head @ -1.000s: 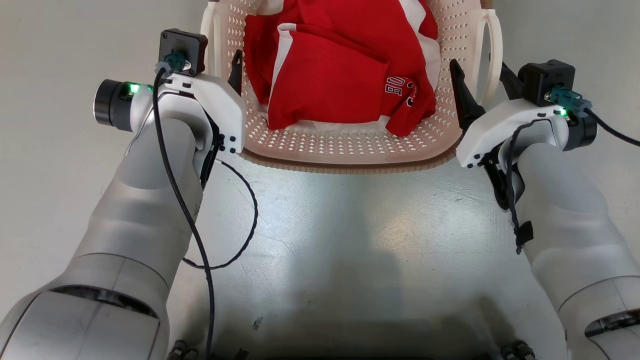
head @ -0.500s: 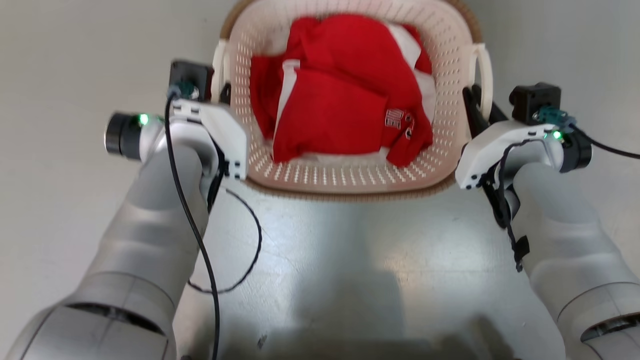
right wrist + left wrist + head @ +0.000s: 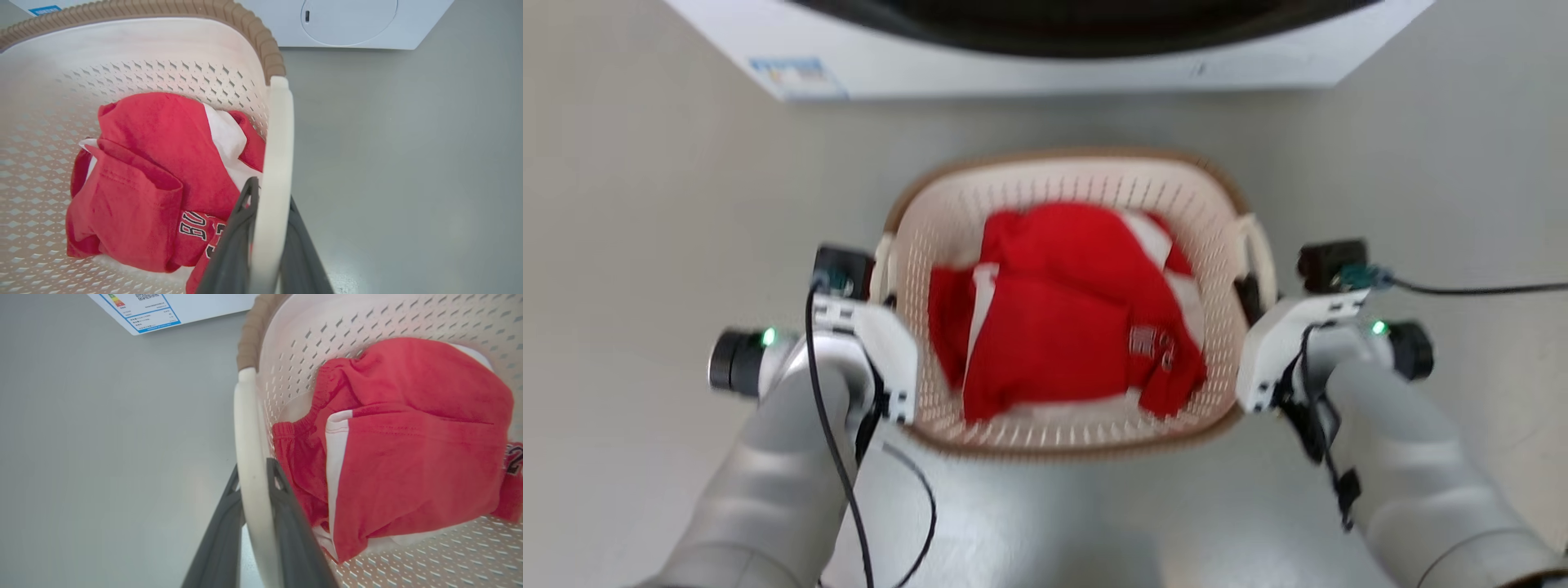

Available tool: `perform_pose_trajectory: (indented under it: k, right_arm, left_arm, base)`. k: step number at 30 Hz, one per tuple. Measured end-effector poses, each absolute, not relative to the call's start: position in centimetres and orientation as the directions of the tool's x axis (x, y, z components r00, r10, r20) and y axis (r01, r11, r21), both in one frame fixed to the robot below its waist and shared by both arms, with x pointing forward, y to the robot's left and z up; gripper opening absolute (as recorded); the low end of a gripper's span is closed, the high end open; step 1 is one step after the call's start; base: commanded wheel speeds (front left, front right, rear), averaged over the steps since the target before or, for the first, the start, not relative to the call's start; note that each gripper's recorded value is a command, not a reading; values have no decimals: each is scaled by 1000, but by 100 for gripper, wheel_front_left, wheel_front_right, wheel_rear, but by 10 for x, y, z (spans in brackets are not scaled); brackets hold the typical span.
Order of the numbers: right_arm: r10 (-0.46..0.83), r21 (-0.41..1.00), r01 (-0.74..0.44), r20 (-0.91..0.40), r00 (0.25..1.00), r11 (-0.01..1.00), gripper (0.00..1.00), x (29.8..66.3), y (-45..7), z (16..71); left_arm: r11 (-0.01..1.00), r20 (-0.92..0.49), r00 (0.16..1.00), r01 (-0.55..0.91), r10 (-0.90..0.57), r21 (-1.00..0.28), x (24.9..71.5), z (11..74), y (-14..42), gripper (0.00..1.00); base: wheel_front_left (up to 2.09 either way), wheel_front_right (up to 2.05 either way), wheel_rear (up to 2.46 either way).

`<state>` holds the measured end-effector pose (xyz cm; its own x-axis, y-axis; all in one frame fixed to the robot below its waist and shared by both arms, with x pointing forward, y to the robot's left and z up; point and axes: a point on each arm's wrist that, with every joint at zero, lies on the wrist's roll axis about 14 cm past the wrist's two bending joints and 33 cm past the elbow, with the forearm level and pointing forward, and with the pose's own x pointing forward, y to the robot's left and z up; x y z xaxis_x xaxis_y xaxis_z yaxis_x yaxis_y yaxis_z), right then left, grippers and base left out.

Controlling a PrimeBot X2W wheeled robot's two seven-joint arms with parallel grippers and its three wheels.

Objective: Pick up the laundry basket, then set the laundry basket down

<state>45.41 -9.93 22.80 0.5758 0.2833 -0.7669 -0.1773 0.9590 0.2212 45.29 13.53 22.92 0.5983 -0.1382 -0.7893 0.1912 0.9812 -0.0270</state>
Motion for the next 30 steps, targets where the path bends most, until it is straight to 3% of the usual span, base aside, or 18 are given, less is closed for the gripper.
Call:
perform_pose_trajectory:
  k: [17,30]
  right_arm:
    - [279,225,-169,-689,669,960,0,409,-107,326]
    - [314,263,-176,-725,613,949,0,342,-95,330]
  left_arm:
    - [961,-747,637,277,-191,-9,410,314,125,0]
    - [952,-765,617,307,-187,15,352,326,130,0]
  base:
    - [0,0,0]
    - [0,0,0]
